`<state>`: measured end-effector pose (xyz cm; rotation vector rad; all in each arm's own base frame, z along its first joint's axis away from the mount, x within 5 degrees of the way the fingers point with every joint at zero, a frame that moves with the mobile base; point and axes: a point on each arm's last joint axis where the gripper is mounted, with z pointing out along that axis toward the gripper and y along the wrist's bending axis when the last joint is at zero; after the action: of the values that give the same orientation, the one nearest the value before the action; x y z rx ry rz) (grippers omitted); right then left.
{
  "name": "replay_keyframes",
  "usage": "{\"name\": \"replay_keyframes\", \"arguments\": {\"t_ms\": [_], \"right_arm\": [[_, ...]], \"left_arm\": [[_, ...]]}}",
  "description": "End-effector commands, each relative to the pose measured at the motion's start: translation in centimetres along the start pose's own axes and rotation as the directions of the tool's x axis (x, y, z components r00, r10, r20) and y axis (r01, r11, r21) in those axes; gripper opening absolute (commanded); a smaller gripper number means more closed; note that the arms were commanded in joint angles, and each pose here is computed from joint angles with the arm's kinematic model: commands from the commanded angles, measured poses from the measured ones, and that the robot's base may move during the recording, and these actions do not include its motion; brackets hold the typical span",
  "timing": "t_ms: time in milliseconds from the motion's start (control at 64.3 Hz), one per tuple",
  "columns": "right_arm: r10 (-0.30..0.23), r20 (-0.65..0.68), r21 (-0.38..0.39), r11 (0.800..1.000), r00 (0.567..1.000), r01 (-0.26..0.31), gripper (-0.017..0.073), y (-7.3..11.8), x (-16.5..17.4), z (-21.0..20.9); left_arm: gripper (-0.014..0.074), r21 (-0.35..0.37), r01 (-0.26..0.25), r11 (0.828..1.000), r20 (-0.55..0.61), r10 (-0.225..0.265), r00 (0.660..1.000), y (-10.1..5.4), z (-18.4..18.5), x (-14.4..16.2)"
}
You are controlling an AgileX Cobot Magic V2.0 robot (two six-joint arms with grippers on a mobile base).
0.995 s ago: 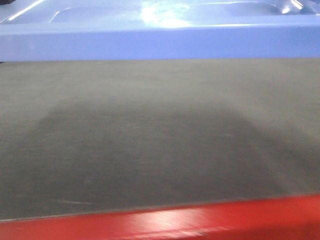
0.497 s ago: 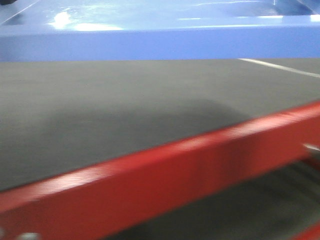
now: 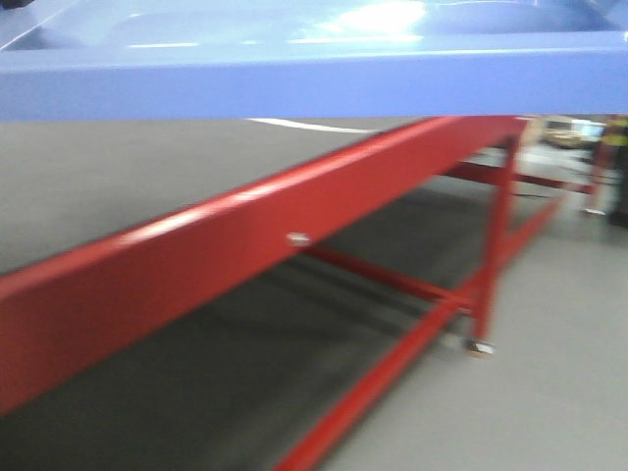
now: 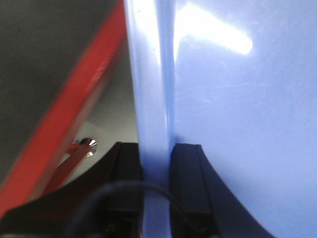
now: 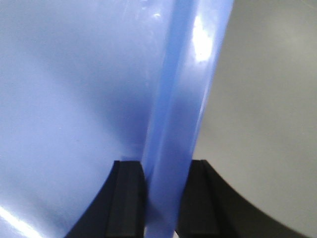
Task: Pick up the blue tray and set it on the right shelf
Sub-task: 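Hold the tray with both grippers while the base backs away, then carry the tray with both grippers while driving to the shelving rack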
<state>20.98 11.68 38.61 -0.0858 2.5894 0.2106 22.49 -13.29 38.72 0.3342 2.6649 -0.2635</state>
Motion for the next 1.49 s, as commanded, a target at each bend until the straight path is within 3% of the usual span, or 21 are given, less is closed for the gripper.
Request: {"name": "replay_keyframes", "arguments": {"t_ms": [0,1477], "right_arm": [[-0.032,0.112,-0.034,0.999,0.993,0.036,0.0056,0.05,-0.76,-1.69],[-0.032,0.112,-0.034,0.999,0.993,0.036,0.0056,0.05,-0.76,-1.69]], "left_arm": [[-0.0048,0.008,-0.037,0.999,-0.042,0.037,0.998,-0.21,-1.67,1.01],[-0.0048,0.008,-0.037,0.999,-0.042,0.037,0.998,-0.21,-1.67,1.01]]}}
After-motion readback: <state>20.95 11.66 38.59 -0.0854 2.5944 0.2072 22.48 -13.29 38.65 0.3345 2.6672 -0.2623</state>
